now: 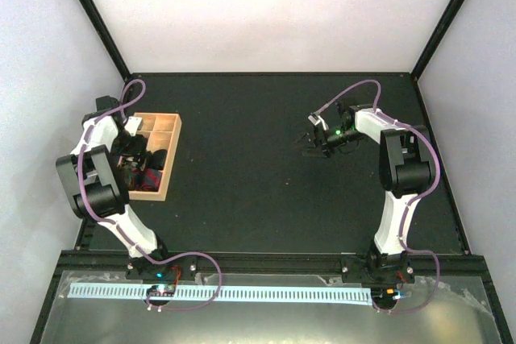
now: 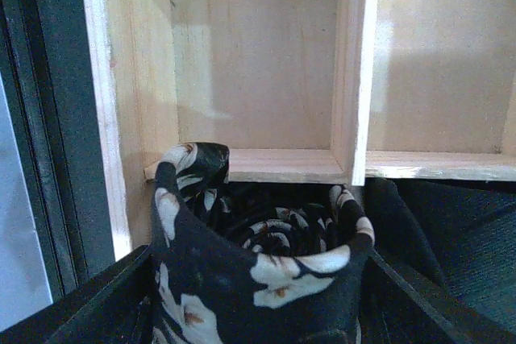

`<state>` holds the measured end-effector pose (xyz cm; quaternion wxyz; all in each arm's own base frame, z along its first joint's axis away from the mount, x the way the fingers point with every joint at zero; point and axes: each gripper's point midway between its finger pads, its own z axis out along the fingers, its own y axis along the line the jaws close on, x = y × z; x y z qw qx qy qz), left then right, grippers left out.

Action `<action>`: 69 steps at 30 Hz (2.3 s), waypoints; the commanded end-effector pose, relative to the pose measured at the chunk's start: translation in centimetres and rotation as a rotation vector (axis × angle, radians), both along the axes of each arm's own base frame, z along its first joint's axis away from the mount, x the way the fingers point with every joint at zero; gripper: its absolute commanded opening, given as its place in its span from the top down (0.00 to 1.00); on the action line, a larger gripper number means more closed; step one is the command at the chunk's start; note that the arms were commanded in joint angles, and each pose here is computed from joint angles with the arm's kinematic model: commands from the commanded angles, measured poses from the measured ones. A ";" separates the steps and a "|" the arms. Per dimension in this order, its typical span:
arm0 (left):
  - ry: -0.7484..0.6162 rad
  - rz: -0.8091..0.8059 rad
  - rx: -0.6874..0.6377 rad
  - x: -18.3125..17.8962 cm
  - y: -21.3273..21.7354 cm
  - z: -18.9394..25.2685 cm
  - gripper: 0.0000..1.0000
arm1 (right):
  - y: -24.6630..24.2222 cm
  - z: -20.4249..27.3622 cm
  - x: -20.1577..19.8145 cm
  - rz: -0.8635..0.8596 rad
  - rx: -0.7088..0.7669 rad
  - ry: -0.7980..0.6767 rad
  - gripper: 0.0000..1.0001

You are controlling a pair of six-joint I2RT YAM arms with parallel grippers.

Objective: Roll the ties
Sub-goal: Place the tie in the storage box, then adjust the tie in the storage box.

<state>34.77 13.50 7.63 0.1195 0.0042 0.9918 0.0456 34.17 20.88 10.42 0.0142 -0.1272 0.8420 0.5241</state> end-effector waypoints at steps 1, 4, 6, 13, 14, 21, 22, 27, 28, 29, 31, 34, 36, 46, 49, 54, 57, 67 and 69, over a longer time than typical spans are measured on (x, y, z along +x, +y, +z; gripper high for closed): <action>-0.088 -0.009 0.008 1.1 0.0 3.4 0.31 | 0.0 0.4 0.0 0.007 0.031 -0.005 0.00; -0.109 -0.023 -0.012 1.2 -0.5 4.4 0.29 | 0.0 0.4 -0.1 0.007 0.035 -0.004 0.00; -0.112 -0.029 -0.025 1.0 -0.8 4.7 0.26 | 0.0 0.4 -0.1 0.007 0.036 -0.004 0.00; -0.083 -0.002 -0.024 -0.2 0.1 4.8 0.29 | 0.0 0.3 -0.3 0.010 0.038 -0.004 0.00; -0.077 -0.002 -0.028 -0.3 0.2 4.6 0.30 | 0.1 0.3 -0.3 0.009 0.039 -0.003 0.00; -0.021 -0.006 -0.044 -0.4 0.5 1.8 0.34 | 0.0 -0.2 -0.6 0.004 0.039 0.013 0.00; -0.015 -0.005 -0.049 -0.3 0.6 1.4 0.34 | 0.0 -0.2 -0.6 0.004 0.037 0.015 0.00; 0.011 0.005 -0.065 0.3 1.0 -0.5 0.35 | -0.2 -0.3 -0.5 0.000 0.028 0.018 0.00; 0.015 0.007 -0.067 0.4 1.0 -0.8 0.36 | -0.3 -0.3 -0.5 0.000 0.027 0.018 0.00; 0.020 0.011 -0.070 0.4 1.1 -1.1 0.37 | -0.4 -0.3 -0.5 -0.001 0.025 0.020 0.00; 0.028 0.018 -0.072 0.5 1.4 -1.6 0.37 | -0.5 -0.3 -0.5 -0.002 0.023 0.020 0.00; 0.028 0.041 -0.082 0.6 1.9 -1.6 0.34 | -0.7 -0.2 -0.4 -0.002 0.021 0.016 0.00; 0.011 0.045 -0.085 0.8 1.9 -0.7 0.27 | -0.8 0.2 -0.2 0.002 0.021 0.002 0.00; -0.144 0.022 -0.055 1.0 1.4 8.3 0.01 | -2.1 3.9 1.9 -0.008 -0.002 -0.160 0.00; -0.179 0.002 -0.067 1.5 0.9 11.3 0.01 | -3.2 6.1 2.8 -0.018 -0.021 -0.245 0.00; -0.250 -0.018 -0.065 3.5 0.2 16.8 0.01 | -6.5 10.4 4.9 -0.082 -0.078 -0.405 0.00; -0.291 -0.038 -0.079 5.0 -1.1 19.7 0.01 | -9.1 13.7 6.3 -0.163 -0.129 -0.510 0.00; -0.468 -0.224 -0.161 10.0 -9.4 22.2 0.01 | -17.3 19.5 5.1 -0.378 -0.494 -0.750 0.00; -0.458 -0.265 -0.206 10.2 -11.7 21.3 0.01 | -18.6 19.7 4.1 -0.423 -0.592 -0.769 0.00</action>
